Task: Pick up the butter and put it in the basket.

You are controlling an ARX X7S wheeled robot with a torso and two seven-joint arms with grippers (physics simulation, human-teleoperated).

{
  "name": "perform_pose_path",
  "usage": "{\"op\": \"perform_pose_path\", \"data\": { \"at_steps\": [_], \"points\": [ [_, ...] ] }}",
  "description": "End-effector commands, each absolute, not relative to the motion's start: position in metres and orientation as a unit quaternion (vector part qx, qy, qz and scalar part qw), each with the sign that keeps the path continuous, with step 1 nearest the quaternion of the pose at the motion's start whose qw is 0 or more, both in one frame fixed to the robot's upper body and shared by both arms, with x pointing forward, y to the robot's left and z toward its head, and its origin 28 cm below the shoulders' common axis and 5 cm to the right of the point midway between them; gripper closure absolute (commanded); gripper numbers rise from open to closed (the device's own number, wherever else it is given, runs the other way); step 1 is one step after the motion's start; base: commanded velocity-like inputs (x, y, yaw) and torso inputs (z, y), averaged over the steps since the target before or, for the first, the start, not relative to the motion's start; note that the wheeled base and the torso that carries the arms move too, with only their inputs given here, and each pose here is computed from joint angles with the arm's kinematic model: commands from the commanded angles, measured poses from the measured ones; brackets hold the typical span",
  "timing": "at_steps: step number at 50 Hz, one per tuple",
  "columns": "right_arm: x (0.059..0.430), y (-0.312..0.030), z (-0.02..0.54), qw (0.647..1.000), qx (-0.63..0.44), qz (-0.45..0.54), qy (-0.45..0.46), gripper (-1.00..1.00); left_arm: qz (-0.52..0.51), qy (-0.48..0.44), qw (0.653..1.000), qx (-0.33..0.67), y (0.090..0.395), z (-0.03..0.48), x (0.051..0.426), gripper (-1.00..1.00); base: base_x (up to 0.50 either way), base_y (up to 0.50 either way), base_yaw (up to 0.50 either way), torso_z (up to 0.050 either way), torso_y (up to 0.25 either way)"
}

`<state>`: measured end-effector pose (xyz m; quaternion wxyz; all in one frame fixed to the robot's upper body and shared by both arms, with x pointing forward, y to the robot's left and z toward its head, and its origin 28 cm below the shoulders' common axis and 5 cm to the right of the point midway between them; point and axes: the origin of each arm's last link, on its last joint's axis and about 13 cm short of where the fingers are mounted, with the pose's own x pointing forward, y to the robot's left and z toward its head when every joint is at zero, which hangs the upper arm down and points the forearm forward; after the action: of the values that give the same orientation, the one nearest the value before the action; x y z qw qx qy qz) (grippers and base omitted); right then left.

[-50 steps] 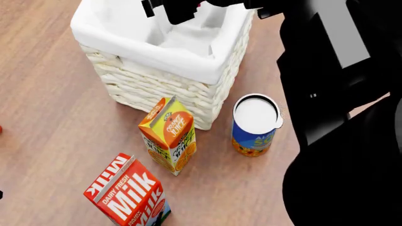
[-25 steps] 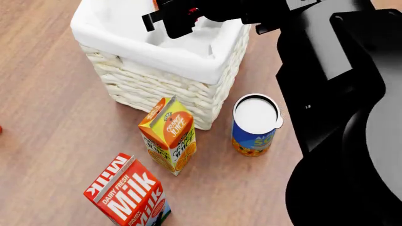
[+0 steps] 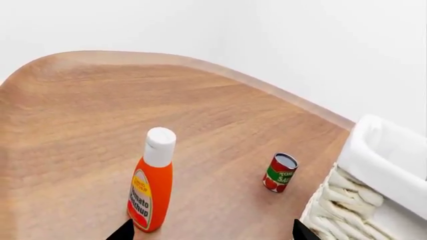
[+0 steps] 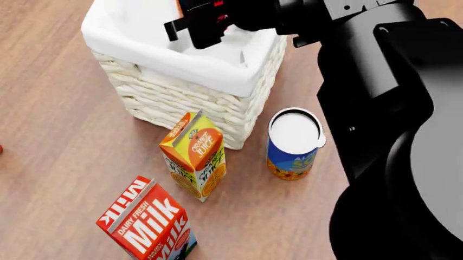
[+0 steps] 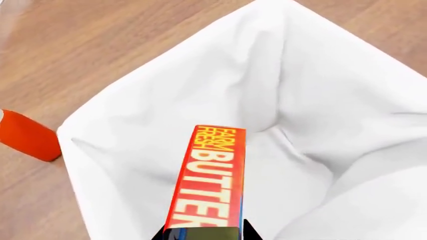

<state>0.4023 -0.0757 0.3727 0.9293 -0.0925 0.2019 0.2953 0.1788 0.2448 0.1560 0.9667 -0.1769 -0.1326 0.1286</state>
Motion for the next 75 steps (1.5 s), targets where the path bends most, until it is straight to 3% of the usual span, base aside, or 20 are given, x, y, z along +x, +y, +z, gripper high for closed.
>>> {"op": "perform_pose_path", "data": {
  "at_steps": [1,53,54,68,75],
  "points": [
    [0.402,-0.075,0.379,0.936,-0.076,0.294,0.177,1.0,0.128,-0.134,0.966,-0.178,0.245,0.158,0.177,-1.0,0.0,0.0,0.0,0.0,0.0],
    [0.405,-0.081,0.375,0.946,-0.075,0.267,0.17,1.0,0.125,-0.138,0.966,-0.18,0.245,0.16,0.173,-1.0,0.0,0.0,0.0,0.0,0.001],
    [0.405,-0.081,0.376,0.946,-0.077,0.265,0.17,-1.0,0.124,-0.138,0.966,-0.18,0.244,0.161,0.173,-1.0,0.0,0.0,0.0,0.0,0.0],
    [0.408,-0.083,0.383,0.952,-0.095,0.262,0.129,-1.0,0.123,-0.139,0.966,-0.181,0.244,0.161,0.173,-1.0,0.0,0.0,0.0,0.0,0.0],
    [0.412,-0.083,0.393,0.961,-0.108,0.251,0.054,-1.0,0.123,-0.139,0.966,-0.181,0.244,0.16,0.173,-1.0,0.0,0.0,0.0,0.0,0.0]
  ]
}}
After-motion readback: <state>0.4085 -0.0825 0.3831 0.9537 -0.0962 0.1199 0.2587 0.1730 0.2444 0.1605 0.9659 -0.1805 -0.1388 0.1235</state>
